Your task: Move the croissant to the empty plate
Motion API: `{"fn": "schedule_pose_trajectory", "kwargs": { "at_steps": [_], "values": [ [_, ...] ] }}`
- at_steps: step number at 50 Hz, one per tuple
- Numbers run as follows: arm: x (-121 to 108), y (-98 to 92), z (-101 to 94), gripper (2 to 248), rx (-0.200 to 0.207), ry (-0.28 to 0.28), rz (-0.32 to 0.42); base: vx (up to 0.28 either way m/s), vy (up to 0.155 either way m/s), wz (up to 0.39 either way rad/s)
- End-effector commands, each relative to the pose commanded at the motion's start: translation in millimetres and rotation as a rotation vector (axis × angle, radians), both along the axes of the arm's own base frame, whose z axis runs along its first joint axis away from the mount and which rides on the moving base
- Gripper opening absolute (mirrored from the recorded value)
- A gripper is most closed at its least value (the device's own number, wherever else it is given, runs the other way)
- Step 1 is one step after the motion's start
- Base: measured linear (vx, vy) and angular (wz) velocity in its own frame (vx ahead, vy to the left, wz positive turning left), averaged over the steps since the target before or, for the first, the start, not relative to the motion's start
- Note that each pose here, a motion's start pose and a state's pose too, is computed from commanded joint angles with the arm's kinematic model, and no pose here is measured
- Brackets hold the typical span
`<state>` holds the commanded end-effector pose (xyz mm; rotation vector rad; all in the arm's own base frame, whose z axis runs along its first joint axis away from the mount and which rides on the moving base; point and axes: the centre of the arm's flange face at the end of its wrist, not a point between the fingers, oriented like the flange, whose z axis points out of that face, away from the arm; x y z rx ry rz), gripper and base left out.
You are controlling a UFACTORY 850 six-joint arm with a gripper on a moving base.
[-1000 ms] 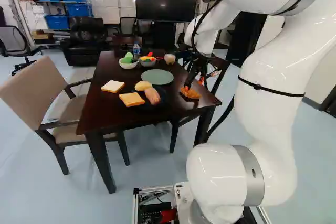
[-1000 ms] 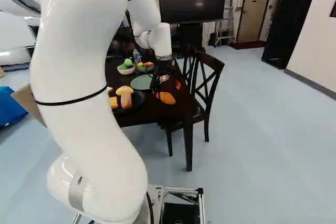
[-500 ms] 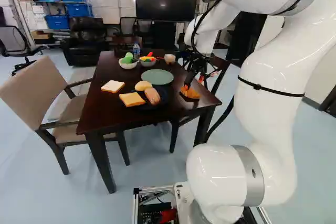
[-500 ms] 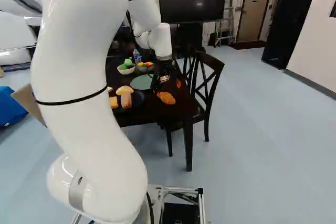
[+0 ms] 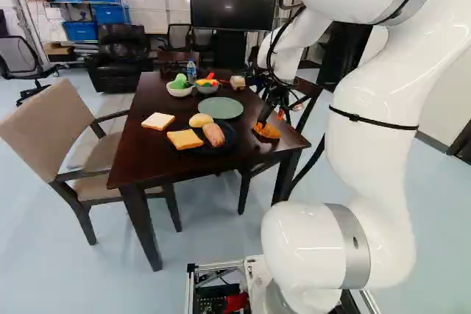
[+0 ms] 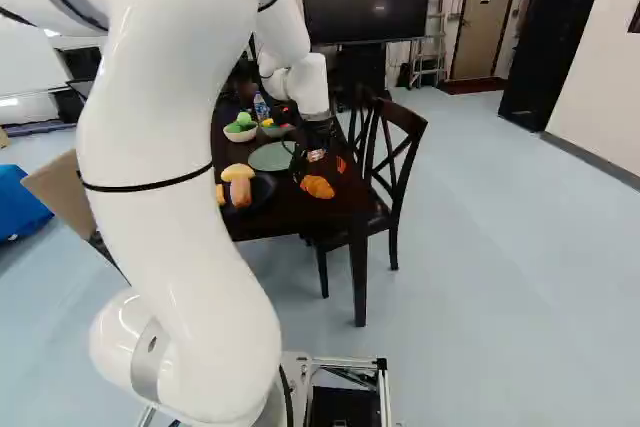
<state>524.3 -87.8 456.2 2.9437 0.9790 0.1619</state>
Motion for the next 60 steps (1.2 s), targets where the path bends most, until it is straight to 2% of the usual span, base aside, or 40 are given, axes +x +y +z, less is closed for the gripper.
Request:
{"fn": "schedule_pose_trajectory", "kwargs": {
  "at_steps": [24, 37, 60],
  "values": [
    [-1, 1.1, 0.0, 247, -0.02, 0.004, 0.025, 0.0, 0.0, 0.0],
    [-4, 12.1, -0.1, 247, -0.02, 0.007, 0.045, 0.0, 0.0, 0.0],
    [-4, 12.4, -0.1, 247, -0.02, 0.007, 0.045, 0.0, 0.0, 0.0]
  ]
}}
